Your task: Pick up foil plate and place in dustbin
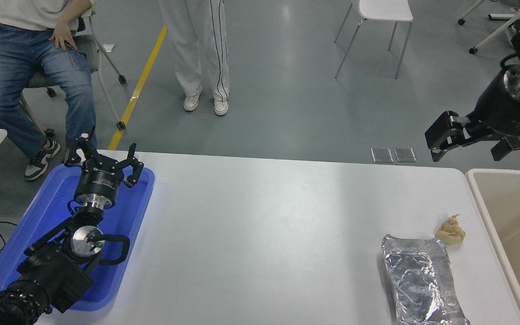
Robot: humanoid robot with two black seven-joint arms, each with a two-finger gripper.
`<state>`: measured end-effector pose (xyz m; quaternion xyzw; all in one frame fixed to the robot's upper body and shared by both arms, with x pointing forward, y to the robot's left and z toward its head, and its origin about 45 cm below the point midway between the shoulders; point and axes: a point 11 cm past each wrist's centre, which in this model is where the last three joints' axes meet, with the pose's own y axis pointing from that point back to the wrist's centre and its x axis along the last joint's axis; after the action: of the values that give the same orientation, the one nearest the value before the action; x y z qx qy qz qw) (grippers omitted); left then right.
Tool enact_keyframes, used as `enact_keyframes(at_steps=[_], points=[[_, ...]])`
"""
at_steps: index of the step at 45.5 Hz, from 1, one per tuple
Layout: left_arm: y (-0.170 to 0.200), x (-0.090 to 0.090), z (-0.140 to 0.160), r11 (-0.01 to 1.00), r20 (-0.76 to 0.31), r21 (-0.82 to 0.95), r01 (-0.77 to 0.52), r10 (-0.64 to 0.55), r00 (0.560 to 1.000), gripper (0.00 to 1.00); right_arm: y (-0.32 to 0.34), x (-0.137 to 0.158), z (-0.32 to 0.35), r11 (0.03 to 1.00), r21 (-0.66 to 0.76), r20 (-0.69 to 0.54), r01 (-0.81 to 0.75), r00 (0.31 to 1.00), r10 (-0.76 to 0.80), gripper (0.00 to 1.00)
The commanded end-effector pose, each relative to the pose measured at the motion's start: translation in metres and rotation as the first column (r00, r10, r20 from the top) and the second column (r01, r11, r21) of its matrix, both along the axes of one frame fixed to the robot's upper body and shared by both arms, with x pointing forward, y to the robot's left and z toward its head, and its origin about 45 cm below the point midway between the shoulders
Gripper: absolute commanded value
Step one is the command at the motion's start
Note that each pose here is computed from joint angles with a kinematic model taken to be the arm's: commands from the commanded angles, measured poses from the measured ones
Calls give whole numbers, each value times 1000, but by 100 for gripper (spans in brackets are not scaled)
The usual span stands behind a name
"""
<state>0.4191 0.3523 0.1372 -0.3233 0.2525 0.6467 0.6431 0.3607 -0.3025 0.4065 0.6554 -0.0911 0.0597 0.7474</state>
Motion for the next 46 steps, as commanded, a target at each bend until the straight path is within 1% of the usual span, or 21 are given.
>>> enact_keyframes(at_steps=[1,46], points=[[0,0,0,1000,2,1,1,-1,1000,100,1,0,-1,1000,1,-3,-3,1000,3,100],[0,0,0,1000,1,0,-1,1,1000,100,5,1,-1,1000,3,-1,-13,1000,13,100]])
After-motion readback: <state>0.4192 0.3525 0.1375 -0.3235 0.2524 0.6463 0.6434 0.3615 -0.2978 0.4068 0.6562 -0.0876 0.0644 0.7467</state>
